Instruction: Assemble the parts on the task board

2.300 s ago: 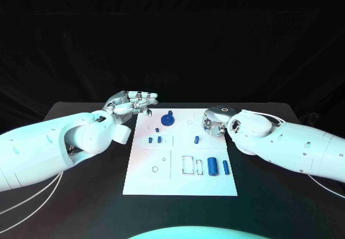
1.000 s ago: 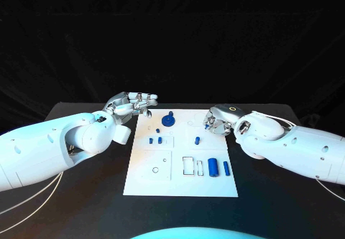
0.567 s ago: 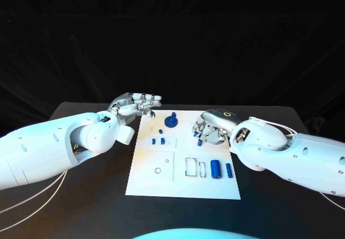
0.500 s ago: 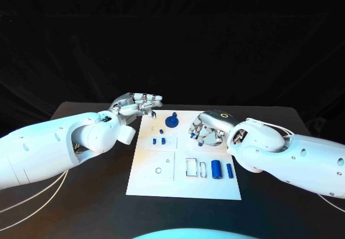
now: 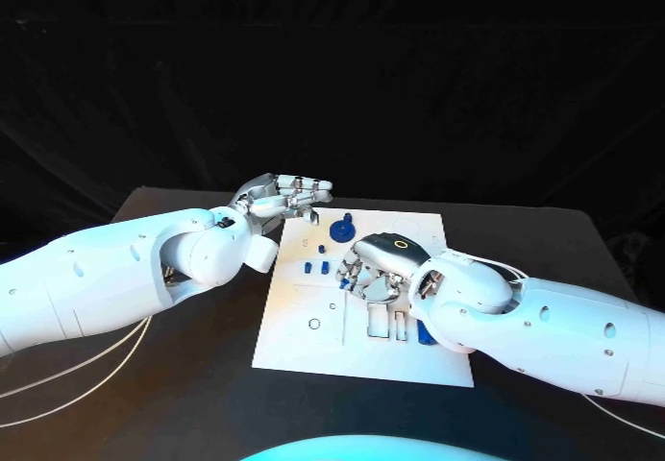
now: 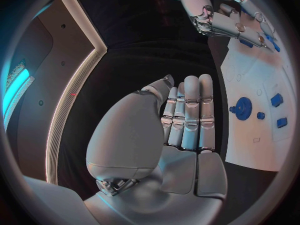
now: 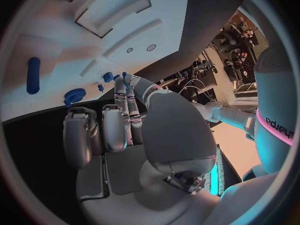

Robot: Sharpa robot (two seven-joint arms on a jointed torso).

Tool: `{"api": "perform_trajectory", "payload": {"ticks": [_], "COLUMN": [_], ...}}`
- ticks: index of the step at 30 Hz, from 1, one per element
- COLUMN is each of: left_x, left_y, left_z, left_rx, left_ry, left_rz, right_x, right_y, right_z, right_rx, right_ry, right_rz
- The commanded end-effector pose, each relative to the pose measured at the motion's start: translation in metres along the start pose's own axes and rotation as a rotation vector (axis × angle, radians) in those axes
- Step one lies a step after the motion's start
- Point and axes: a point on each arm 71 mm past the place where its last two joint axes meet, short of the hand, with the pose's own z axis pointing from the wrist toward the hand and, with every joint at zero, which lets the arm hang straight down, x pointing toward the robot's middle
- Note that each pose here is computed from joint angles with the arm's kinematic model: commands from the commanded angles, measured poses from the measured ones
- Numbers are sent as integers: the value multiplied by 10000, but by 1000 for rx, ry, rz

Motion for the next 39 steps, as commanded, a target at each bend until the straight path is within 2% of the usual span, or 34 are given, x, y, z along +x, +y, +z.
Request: {"api": "perform_trajectory", "payload": {"ticks": [1, 21, 39], "left_x": [37, 79, 82], "left_y": [-8, -7, -6], "left_z": [8, 18, 18], "left_rx": [4, 4, 2], "left_ry": [22, 34, 38], "left_rz": [-10, -13, -14], "right_x": [90, 323, 423], "right_y": [12, 73, 41], "right_z": [23, 79, 138], "right_rx": [-16, -20, 5], "right_ry": [35, 72, 87], "right_rz": [-14, -21, -32]}}
